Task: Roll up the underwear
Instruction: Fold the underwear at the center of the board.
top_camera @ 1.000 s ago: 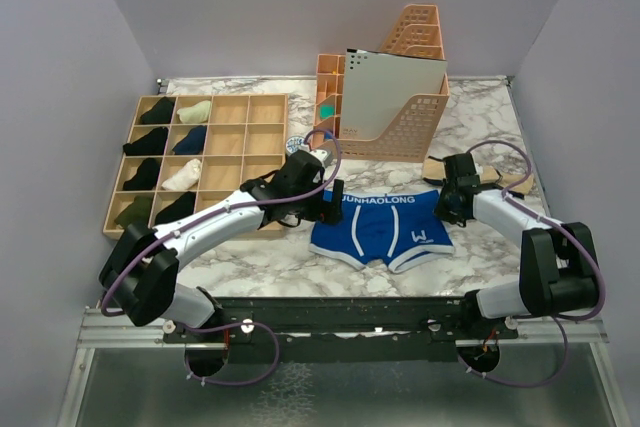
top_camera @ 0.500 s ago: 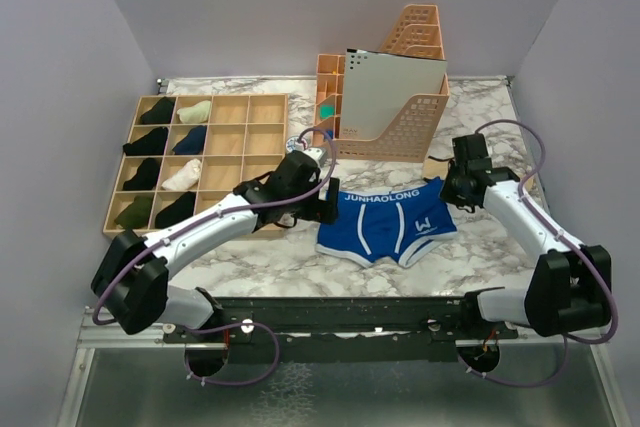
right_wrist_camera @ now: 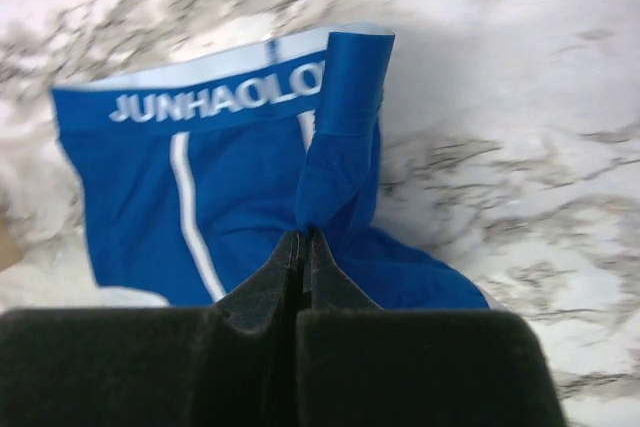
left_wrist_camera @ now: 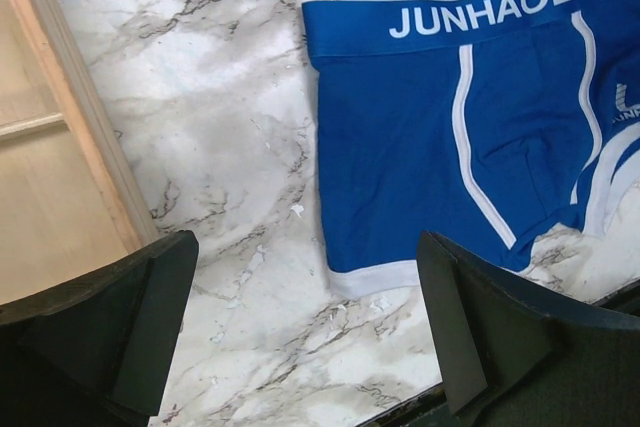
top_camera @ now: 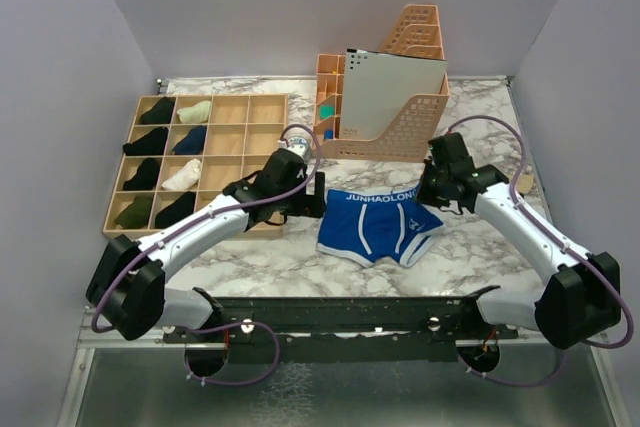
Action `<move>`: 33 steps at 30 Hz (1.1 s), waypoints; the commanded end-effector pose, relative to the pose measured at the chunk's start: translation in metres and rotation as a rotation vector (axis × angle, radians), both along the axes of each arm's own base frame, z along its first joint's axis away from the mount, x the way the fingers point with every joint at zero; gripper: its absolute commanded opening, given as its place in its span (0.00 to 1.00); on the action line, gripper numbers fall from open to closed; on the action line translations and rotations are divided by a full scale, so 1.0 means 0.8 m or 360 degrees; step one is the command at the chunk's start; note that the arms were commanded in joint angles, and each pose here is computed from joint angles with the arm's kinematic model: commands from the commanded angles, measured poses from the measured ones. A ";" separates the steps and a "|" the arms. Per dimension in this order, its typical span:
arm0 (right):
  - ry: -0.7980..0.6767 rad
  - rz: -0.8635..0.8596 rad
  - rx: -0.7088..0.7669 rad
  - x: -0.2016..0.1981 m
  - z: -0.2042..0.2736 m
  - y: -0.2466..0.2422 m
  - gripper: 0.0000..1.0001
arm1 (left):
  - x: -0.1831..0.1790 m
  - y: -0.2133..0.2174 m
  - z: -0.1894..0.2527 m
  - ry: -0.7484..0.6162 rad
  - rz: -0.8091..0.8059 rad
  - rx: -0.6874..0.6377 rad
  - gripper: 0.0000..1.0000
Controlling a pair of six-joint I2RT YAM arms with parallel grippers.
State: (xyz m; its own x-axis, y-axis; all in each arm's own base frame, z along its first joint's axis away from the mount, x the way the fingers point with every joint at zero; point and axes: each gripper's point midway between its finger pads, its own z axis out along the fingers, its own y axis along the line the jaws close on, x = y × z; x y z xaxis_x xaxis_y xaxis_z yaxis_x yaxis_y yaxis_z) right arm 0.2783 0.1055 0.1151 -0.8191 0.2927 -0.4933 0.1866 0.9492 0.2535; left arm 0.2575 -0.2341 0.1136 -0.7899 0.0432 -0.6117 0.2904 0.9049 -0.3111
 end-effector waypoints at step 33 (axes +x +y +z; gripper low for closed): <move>0.0019 0.0147 0.0193 0.003 -0.039 0.261 0.03 | 0.008 0.043 0.023 -0.0010 0.0122 -0.0165 0.99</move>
